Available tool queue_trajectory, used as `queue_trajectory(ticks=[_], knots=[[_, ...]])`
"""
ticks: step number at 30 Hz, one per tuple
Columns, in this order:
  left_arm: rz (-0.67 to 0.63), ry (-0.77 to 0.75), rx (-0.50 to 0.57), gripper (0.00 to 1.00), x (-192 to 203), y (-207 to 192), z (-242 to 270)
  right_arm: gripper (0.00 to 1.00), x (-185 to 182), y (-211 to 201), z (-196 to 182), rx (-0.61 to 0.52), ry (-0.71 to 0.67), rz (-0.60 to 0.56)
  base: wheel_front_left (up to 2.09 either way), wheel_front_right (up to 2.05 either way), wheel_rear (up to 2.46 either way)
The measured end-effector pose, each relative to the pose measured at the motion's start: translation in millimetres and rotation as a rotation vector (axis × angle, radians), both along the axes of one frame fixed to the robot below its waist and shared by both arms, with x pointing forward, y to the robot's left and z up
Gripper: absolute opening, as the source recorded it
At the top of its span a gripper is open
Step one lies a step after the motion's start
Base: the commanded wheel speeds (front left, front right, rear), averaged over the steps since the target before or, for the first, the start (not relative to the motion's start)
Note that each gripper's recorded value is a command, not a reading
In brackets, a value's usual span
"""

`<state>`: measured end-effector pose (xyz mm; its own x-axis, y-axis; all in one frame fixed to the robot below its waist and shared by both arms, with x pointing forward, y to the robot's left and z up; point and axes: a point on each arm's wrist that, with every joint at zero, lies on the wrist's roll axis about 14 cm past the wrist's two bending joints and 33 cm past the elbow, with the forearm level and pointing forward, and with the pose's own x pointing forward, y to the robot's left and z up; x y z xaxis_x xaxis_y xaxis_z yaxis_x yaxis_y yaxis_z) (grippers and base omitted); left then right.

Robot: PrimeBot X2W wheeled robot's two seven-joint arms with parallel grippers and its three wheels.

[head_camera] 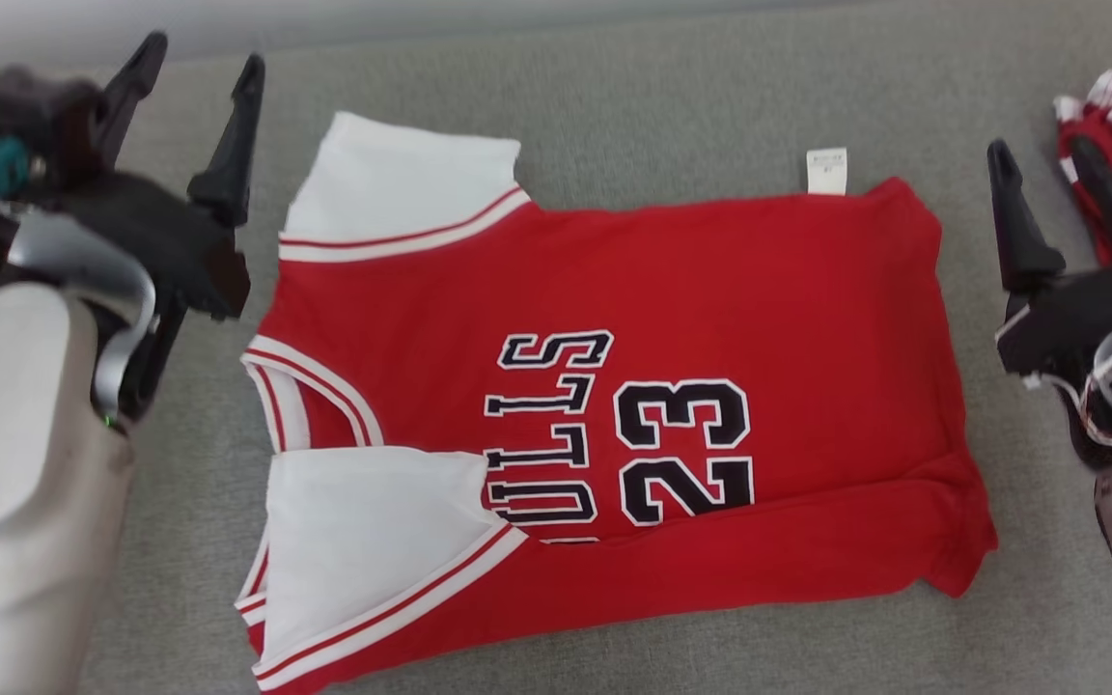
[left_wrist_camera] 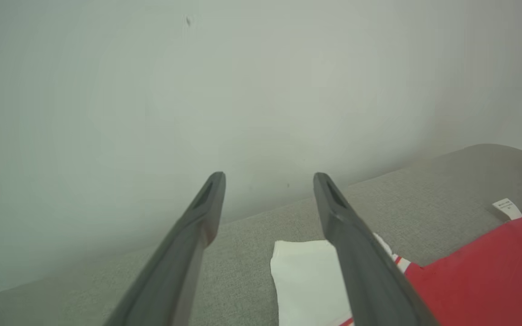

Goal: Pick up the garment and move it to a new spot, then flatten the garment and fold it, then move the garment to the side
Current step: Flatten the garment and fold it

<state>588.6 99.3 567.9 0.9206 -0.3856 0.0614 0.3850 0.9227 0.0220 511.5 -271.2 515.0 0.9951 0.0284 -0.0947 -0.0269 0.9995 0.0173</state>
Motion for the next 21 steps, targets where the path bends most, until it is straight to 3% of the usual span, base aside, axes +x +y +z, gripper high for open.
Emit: queue_trajectory(ticks=[12,21], knots=[[-0.078,0.339,0.057,1.00,47,-30,-98,1.00,33,-5,-78,-0.020,0.285,0.001,0.00,0.00,0.00],[-0.073,0.449,0.046,1.00,58,-37,-134,1.00,33,-9,-107,0.004,0.405,-0.021,0.00,0.00,0.00]])
